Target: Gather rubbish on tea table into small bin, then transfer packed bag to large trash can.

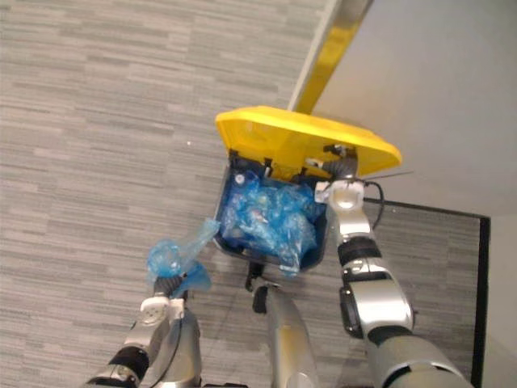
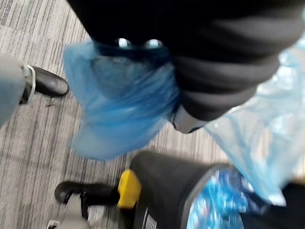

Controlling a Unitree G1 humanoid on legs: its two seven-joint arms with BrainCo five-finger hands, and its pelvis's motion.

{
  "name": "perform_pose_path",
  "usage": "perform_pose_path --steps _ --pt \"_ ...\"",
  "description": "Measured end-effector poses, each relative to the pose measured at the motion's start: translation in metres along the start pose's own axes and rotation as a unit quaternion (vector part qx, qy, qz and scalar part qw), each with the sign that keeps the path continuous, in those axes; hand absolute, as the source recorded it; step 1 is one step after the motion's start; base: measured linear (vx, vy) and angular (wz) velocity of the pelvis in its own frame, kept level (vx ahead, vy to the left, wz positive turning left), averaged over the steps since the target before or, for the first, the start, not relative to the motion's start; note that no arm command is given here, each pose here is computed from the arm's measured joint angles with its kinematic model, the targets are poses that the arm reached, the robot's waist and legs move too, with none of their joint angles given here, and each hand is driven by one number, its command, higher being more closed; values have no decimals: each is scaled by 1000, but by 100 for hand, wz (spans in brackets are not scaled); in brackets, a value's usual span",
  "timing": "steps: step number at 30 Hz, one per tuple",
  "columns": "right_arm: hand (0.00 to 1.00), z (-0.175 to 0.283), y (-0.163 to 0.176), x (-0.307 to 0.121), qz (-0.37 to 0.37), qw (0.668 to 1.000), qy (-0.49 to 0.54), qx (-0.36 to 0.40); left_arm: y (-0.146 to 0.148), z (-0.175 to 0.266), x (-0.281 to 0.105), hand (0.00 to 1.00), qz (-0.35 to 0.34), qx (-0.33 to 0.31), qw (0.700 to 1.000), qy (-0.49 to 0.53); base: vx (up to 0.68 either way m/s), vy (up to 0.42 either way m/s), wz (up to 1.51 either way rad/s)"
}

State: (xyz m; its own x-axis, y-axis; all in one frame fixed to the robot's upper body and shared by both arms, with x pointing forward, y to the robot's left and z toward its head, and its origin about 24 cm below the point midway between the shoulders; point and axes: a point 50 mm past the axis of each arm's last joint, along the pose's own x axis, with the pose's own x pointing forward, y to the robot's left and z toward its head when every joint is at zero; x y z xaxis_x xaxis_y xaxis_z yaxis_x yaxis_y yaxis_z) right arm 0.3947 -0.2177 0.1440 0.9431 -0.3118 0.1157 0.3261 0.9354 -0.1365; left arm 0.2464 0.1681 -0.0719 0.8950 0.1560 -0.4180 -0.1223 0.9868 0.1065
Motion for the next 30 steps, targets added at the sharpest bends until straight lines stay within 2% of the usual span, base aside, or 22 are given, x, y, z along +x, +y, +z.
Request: perform_pose_path --steps 12,17,22,26,30 --pt "0 6 -10 4 9 999 -14 -36 -27 60 -16 100 -103 -11 983 -149 -40 102 7" --pt "0 4 -9 3 21 999 -13 -47 -51 108 -38 100 -182 -24 948 -259 15 50 5" --pt "0 3 -6 2 29 998 -15 -57 -65 136 -54 100 -220 -40 922 -317 -1 50 -3" --pt "0 3 -3 1 40 997 -20 -62 -90 176 -72 100 -276 -41 878 -389 -2 57 -13" --pt "0 5 1 1 51 996 -27 -67 -102 202 -80 100 -290 -40 852 -435 0 34 -8"
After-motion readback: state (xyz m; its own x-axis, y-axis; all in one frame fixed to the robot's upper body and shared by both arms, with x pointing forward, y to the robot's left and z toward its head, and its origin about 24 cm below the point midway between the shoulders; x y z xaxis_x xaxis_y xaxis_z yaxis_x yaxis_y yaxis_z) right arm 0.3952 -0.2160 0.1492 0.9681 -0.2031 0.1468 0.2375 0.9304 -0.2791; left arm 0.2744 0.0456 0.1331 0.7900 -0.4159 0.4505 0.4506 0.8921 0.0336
